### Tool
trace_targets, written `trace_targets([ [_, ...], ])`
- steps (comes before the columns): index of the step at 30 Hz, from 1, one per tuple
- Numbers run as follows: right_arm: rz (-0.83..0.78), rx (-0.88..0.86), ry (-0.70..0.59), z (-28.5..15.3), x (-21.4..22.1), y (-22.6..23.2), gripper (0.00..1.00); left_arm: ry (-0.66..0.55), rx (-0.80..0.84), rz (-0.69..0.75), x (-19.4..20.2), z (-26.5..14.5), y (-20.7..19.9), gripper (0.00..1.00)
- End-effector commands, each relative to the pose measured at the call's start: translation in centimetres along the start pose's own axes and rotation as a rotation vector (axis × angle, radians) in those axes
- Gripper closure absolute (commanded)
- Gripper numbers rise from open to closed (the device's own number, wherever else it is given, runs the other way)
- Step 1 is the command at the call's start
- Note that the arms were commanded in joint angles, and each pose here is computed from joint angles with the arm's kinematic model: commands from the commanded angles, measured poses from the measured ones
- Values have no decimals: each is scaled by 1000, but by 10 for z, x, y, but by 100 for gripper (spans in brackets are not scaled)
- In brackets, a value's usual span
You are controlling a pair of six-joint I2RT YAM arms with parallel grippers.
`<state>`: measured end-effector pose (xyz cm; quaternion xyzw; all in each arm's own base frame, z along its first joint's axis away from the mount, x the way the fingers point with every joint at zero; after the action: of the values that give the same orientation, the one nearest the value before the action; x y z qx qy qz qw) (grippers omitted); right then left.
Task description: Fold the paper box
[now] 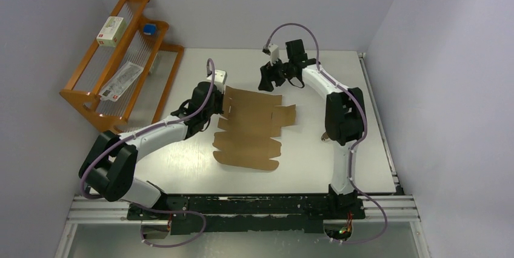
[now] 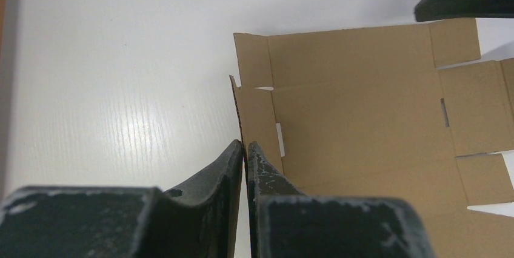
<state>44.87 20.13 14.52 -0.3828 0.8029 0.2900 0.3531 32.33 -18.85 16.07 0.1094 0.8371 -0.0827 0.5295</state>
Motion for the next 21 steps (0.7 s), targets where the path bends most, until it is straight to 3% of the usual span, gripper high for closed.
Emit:
trace_targets([
  [1,-74,-129,8,15,2,1,27,-74,43,-4,-14,-4,-5,86],
  [9,-79,-205,48,40,21,-4,28,-89,46,-6,-13,-6,-4,86],
  [16,-66,-338,86,53,38,4,36,-98,49,-6,-12,-7,-4,86],
  [19,-62,-359,91,55,42,6,42,-101,44,-9,-12,-7,-3,86],
  [21,-65,-362,98,54,42,7,54,-97,40,-7,-11,-6,-3,86],
])
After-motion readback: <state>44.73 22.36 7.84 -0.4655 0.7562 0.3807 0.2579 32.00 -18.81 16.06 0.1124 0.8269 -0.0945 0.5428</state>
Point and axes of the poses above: each gripper's point midway between its finger pads, its own z axis out along the fingers, its own y axis along the line the jaws close on, x = y × z, the point moved 6 cm from there along -z, back along the fingers, and after that the axes turned 1 degree about -z, right-handed, at the moved point
